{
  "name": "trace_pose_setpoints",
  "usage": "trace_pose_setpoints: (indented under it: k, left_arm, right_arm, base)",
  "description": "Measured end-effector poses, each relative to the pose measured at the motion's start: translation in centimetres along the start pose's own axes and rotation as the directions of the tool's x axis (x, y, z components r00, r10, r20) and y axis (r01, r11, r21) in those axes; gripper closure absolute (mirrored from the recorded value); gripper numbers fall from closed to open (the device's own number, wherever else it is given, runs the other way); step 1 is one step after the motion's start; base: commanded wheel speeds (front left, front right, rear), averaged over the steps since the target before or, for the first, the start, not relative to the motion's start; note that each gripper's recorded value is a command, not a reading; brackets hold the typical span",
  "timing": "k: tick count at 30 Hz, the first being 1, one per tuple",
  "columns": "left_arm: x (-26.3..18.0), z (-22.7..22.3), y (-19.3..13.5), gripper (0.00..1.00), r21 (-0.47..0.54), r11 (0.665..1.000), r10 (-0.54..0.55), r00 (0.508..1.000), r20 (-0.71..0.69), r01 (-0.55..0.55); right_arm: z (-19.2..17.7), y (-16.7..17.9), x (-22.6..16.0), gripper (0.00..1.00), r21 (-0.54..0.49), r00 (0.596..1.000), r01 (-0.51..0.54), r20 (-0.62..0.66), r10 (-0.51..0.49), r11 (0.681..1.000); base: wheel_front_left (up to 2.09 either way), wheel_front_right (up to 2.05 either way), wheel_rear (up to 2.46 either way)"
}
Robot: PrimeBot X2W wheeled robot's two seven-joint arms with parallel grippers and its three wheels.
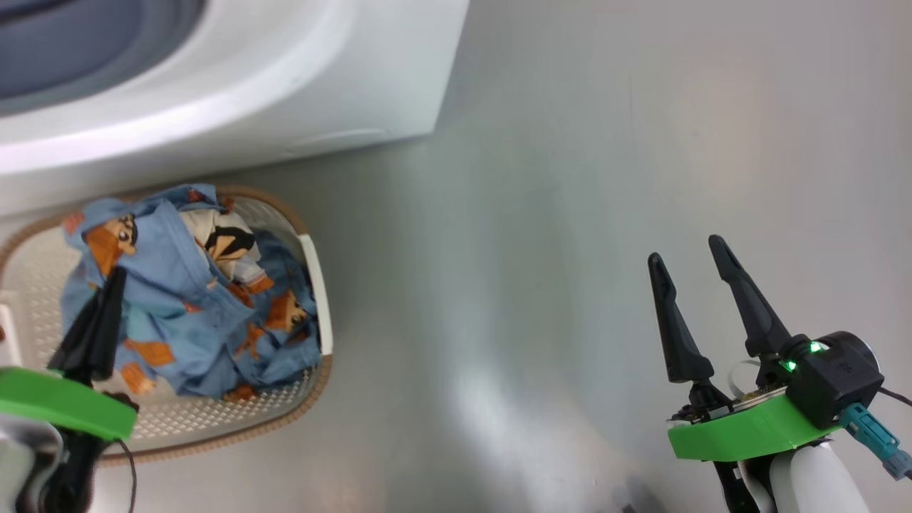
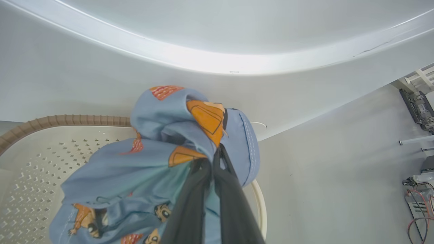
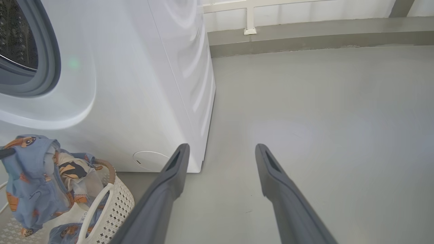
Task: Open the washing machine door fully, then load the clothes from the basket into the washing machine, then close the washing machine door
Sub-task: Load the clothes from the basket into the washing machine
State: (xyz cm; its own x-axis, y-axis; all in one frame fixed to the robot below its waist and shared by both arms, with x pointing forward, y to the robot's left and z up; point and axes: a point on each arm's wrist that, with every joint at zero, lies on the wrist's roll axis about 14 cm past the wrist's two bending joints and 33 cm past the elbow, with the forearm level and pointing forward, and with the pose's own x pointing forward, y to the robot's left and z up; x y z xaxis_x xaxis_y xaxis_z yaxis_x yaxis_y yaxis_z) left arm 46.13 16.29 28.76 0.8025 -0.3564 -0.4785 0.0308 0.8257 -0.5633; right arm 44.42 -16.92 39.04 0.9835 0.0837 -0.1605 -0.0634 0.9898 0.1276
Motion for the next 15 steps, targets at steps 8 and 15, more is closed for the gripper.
trace_pose_setpoints:
  k: [8,15]
  left_arm:
    - [-3.4,2.6,-1.6,1.0,0.006,1.0,0.007,0.993,0.115,-0.007]
    - [-6.4,6.6,-3.2,1.0,0.054,0.999,-0.007,0.964,0.267,-0.007]
  right_arm:
    - [2.6,1.3,-0.5,0.0,0.005,0.998,-0.033,0.061,0.032,0.999]
    - [4.9,2.5,-1.1,0.0,0.005,0.991,-0.065,0.114,0.064,0.998]
  base:
    - [0.0,0.0,0.0]
    - [0.0,0.0,0.0]
